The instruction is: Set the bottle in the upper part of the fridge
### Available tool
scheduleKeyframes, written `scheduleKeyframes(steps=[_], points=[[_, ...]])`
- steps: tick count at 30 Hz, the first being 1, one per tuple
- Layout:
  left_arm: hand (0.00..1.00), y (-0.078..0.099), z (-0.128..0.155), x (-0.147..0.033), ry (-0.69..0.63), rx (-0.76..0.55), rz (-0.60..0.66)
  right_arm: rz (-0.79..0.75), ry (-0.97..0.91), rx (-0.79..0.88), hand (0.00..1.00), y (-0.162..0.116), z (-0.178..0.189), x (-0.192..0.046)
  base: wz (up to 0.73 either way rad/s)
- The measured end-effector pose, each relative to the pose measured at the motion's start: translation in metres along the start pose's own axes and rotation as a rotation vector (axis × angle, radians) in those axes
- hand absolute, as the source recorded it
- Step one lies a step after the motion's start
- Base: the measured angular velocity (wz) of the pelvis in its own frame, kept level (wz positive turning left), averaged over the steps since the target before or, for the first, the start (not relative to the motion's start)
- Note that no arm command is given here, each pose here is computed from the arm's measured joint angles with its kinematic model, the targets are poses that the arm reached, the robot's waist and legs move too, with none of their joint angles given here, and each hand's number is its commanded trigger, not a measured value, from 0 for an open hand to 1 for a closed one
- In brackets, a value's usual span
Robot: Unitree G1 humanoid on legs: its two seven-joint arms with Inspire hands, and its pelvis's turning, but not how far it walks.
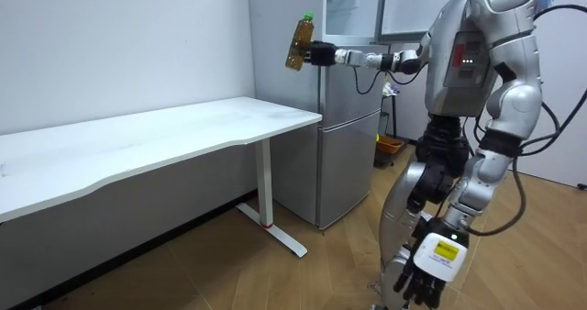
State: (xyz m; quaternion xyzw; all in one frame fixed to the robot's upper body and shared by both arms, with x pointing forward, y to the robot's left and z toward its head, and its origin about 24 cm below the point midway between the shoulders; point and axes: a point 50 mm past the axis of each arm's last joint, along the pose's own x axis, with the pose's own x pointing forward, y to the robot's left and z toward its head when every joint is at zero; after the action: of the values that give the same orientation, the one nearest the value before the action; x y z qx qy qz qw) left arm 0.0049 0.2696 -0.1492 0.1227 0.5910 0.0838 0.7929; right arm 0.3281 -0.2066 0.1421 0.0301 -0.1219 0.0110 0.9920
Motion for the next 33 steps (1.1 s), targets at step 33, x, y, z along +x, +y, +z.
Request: scheduleKeyframes(steps=[33], points=[[0.00, -0.004, 0.004, 0.002, 0.017, -0.005, -0.052, 0.038, -0.272, -0.114, 1.00, -0.015, 0.072, -0.028, -0.06]])
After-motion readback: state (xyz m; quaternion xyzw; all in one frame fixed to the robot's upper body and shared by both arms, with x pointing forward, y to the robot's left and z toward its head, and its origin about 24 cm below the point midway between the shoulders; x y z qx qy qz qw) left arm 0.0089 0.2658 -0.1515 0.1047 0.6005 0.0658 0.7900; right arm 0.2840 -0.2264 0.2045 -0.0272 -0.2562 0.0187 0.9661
